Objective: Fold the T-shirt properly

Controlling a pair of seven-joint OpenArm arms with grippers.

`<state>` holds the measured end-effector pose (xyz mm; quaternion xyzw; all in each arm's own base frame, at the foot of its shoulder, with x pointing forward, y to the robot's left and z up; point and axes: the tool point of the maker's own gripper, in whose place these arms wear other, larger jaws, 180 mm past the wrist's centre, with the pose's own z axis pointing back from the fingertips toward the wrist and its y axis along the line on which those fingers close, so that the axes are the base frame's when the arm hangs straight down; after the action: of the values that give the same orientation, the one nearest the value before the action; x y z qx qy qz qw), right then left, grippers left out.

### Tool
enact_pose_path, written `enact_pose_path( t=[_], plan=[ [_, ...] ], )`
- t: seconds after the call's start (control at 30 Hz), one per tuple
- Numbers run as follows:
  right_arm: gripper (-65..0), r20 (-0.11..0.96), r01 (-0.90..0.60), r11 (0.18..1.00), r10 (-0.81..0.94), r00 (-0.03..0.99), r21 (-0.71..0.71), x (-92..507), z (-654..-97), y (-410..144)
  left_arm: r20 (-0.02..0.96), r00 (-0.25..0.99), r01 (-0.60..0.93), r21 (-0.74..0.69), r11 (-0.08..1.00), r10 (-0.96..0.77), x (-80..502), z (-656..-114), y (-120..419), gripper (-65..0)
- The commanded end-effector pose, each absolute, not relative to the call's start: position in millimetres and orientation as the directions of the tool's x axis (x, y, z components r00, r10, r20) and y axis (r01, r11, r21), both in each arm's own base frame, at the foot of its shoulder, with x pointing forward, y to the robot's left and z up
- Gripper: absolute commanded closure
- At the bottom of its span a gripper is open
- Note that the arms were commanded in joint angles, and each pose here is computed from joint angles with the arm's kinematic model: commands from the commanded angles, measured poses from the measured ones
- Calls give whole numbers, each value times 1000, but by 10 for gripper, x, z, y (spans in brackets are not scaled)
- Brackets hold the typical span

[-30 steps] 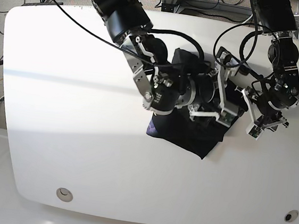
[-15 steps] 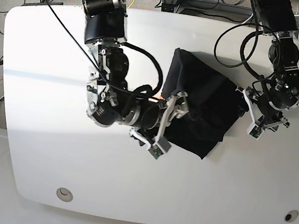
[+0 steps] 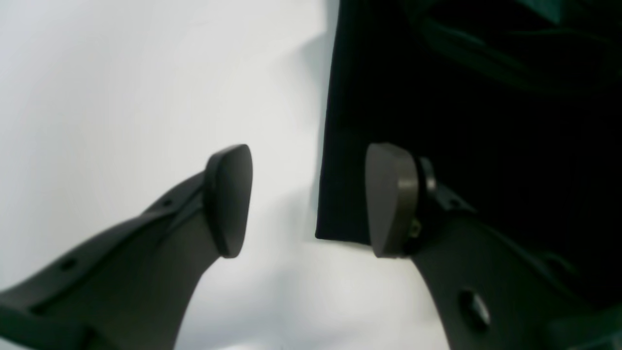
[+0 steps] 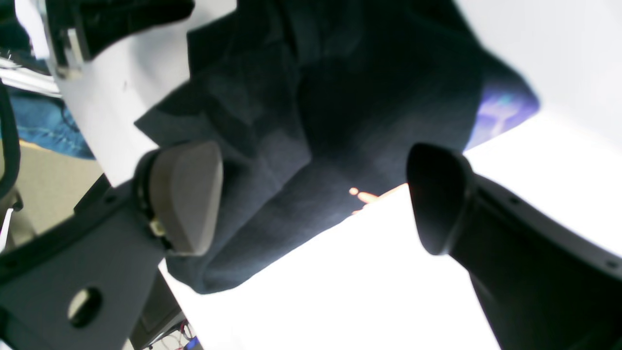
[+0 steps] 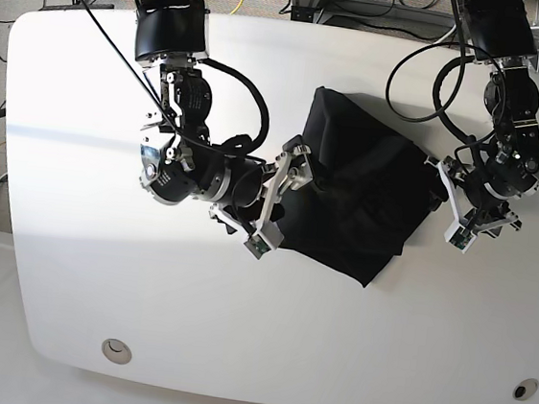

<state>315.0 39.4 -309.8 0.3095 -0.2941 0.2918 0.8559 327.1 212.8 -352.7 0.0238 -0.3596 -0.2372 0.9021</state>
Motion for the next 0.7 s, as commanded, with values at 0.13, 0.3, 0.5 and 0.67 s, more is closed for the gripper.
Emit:
enact_pose_path(
  t=[0.13,0.3,0.5,0.67],
  plan=[
    [-558,716,-692,623,288,636,365,3178,-2985,451,669,594,405,232,885,-447,3363,-3389,2129,-343],
    [-558,719,-695,609,276,638,382,3157,-2958,543,669,594,405,232,885,-447,3363,-3389,2129,-343],
    [-554,693,-687,589,275,666,427,3091,-3064,681,669,594,403,232,885,-446,3362,-3388,2134,-343],
    [-553,696,-709,552,290,656,439,3014,-3114,867,668,597,401,231,887,-444,3355,-3396,2144,-343]
  ],
)
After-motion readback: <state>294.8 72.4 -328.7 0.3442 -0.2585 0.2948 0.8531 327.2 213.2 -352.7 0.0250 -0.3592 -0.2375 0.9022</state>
